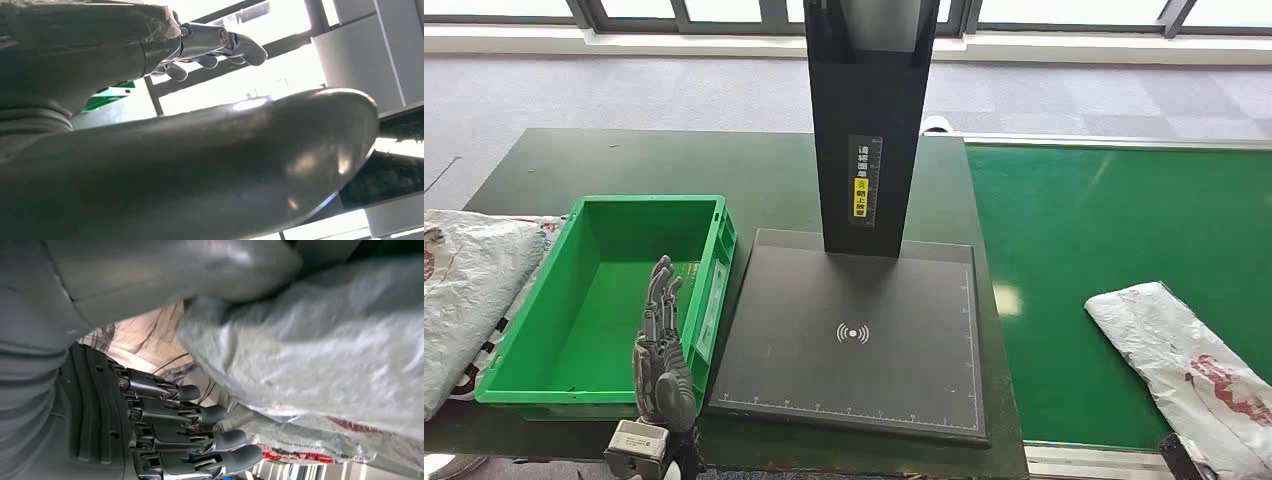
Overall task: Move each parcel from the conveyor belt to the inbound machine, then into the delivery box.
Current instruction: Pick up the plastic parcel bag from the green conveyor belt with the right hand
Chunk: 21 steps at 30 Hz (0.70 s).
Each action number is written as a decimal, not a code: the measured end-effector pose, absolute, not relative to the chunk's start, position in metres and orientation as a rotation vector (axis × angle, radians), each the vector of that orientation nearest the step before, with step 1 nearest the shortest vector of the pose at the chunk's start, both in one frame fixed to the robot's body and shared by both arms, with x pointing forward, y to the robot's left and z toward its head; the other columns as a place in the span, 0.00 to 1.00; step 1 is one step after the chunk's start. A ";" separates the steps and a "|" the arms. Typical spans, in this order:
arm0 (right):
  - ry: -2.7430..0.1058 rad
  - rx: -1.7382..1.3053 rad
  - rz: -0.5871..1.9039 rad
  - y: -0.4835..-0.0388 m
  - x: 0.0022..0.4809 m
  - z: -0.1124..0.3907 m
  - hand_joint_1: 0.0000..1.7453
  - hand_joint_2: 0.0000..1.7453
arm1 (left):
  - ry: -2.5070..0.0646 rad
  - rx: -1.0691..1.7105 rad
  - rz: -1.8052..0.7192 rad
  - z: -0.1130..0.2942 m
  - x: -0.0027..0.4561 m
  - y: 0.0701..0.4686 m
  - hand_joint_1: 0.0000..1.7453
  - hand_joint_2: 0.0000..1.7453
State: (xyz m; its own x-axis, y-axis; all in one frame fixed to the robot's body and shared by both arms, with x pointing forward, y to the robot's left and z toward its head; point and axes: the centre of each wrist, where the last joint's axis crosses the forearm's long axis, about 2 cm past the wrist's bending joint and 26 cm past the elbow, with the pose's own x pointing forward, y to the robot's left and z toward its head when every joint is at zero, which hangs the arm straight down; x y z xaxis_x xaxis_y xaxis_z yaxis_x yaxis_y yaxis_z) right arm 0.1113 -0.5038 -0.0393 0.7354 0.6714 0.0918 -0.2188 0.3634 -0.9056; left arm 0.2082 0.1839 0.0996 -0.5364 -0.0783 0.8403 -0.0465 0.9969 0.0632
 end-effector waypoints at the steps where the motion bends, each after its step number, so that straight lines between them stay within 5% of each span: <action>1: -0.501 -1.042 0.606 -0.503 0.112 -0.040 1.00 1.00 | -2.138 0.086 -0.042 0.100 0.208 0.184 0.00 0.00; 21: -0.524 -0.882 0.575 -0.488 0.106 -0.049 1.00 1.00 | -2.143 0.045 -0.073 0.101 0.210 0.180 0.00 0.00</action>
State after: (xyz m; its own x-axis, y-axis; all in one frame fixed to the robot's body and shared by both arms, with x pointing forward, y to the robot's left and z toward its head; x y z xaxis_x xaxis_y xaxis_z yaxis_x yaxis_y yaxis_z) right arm 0.1063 -0.4876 -0.0493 0.7306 0.6570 0.1859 -0.2457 0.5070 -0.8262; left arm 0.2100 0.1801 0.1014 -0.5419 -0.0613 0.8382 -0.0038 0.9975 0.0705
